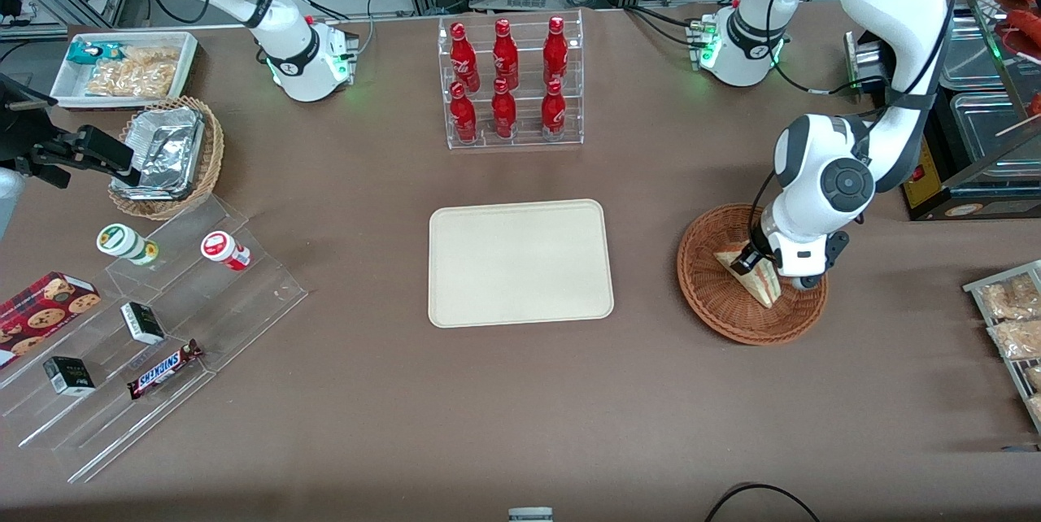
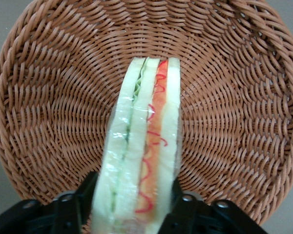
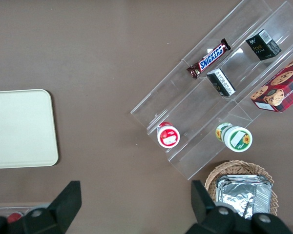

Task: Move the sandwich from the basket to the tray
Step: 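Lift the sandwich and carry it with the left gripper to the tray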

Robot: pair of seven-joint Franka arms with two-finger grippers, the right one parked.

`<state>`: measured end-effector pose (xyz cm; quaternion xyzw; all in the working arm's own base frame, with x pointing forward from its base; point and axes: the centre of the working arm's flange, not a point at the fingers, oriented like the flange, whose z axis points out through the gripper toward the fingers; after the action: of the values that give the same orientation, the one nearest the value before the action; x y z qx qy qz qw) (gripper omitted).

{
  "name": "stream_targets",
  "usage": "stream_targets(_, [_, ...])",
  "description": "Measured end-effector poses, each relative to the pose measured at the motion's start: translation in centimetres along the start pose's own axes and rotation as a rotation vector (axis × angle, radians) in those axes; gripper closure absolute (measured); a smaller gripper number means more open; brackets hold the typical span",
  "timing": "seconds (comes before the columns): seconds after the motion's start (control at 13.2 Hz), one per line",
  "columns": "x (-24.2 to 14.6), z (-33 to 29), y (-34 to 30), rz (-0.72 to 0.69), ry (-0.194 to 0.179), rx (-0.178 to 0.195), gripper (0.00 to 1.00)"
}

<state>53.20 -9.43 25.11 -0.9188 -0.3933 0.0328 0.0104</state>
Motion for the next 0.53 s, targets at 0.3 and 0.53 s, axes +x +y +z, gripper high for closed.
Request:
stream_targets(0.3, [0.3,-1.4,0.7,0.083,0.008,0.022,0.73])
stream_targets(0.53, [-1.2,-4.7,2.8,0.241,-0.042,0.087,0.83])
